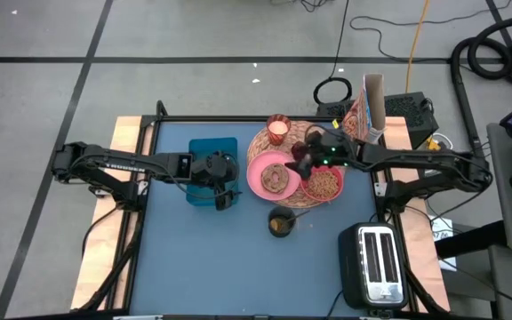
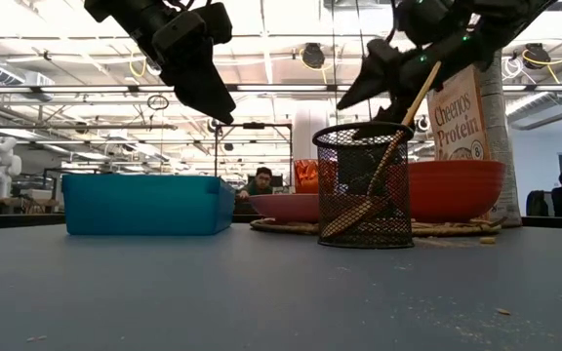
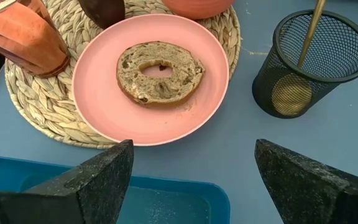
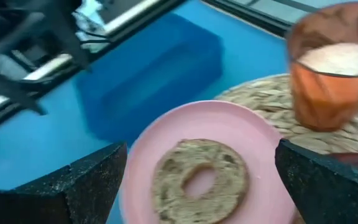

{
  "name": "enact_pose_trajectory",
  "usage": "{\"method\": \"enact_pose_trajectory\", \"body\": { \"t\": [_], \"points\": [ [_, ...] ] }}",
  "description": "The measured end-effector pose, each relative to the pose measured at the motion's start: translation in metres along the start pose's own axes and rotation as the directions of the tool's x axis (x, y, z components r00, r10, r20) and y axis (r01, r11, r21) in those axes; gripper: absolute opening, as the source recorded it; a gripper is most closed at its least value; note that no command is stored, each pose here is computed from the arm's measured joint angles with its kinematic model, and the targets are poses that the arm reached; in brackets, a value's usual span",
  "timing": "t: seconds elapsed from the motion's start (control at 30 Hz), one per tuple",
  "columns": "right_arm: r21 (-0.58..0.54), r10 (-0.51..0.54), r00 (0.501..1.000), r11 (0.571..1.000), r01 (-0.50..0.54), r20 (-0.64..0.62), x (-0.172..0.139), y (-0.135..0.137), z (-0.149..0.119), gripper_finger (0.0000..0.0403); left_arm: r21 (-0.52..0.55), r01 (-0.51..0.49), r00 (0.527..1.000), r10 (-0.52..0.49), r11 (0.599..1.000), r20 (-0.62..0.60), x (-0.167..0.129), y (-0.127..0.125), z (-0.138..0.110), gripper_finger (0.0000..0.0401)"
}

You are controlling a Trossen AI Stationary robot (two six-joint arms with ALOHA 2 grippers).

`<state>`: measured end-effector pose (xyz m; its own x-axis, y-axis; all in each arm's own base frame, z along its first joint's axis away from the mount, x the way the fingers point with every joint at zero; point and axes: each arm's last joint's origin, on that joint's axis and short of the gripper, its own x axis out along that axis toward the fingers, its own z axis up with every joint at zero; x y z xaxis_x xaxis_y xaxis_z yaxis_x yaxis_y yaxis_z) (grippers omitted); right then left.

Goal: Arrange a breakfast setting
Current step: Put the gold spoon to the right side of the pink bowl on the brown placemat

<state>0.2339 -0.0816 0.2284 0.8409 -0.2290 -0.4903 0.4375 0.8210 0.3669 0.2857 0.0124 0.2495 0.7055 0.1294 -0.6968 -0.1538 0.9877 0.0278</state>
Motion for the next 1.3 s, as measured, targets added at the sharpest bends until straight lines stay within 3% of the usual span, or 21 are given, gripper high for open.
{"method": "enact_pose_trajectory", "body": {
  "t": [0.33, 0.6, 0.77, 0.9, 1.3],
  "points": [
    [-0.018, 0.128, 0.991, 0.992, -0.129, -0.022, -0.007, 0.021, -0.004, 0.0393, 0.004, 0.0, 1.0, 0.0, 1.0, 0.0, 0.0, 0.0, 0.0, 0.034],
    [-0.024, 0.293, 0.949, 0.954, -0.297, -0.113, -0.009, 0.043, -0.015, 0.0393, -0.001, 0.0, 1.0, 0.0, 1.0, 0.0, 0.0, 0.0, 0.0, 0.034],
    [0.045, 0.381, 0.909, 0.924, -0.379, -0.17, -0.011, 0.053, -0.021, 0.0393, -0.001, 0.0, 1.0, 0.0, 1.0, 0.0, 0.0, 0.0, 0.0, 0.034],
    [0.111, 0.389, 0.897, 0.921, -0.374, -0.209, -0.012, 0.057, -0.027, 0.0393, -0.004, 0.0, 1.0, 0.0, 1.0, 0.0, 0.0, 0.0, 0.0, 0.034],
    [0.089, 0.387, 0.867, 0.921, -0.379, -0.314, -0.015, 0.066, -0.042, 0.0393, -0.027, 0.0, 1.0, 0.0, 1.0, 0.001, 0.0, 0.0, 0.0, 0.034]
  ]
}}
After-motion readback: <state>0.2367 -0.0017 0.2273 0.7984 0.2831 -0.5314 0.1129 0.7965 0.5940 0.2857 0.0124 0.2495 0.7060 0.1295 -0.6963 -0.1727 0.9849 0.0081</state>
